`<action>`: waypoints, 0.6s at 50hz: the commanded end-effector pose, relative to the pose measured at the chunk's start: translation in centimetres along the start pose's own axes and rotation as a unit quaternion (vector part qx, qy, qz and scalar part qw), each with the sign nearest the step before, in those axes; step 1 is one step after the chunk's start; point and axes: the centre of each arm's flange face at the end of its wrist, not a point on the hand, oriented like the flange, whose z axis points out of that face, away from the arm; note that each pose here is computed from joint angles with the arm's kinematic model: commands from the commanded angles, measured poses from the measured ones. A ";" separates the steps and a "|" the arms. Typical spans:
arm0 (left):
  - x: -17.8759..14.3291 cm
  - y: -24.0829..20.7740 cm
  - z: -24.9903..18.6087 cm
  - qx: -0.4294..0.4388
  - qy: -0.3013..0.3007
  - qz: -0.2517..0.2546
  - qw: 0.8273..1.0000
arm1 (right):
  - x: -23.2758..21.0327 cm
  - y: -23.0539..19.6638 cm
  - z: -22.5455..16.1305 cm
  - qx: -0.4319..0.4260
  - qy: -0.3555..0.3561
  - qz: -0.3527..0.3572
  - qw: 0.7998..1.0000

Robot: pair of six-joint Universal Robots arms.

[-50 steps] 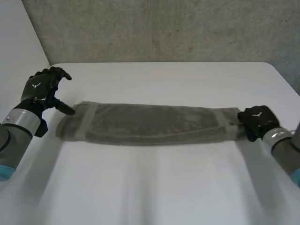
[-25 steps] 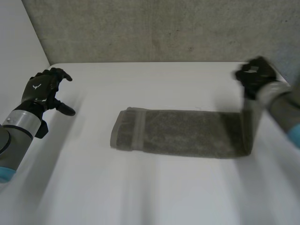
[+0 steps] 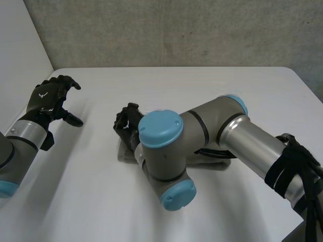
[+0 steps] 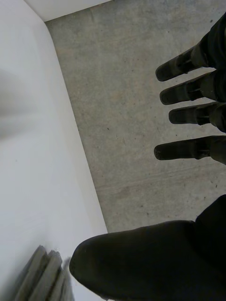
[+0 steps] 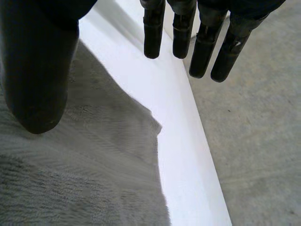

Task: Fold the towel.

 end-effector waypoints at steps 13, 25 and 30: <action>0.9 0.2 -0.4 -0.005 0.014 -0.001 1.000 | 14.6 7.7 -7.1 -0.124 0.087 0.231 0.961; 1.3 0.5 -0.4 -0.004 0.019 -0.001 1.000 | 10.7 16.1 -12.6 -0.183 0.074 0.294 0.935; 1.3 0.5 -0.4 -0.005 0.019 -0.001 1.000 | 10.5 17.2 -12.7 -0.173 0.096 0.301 0.933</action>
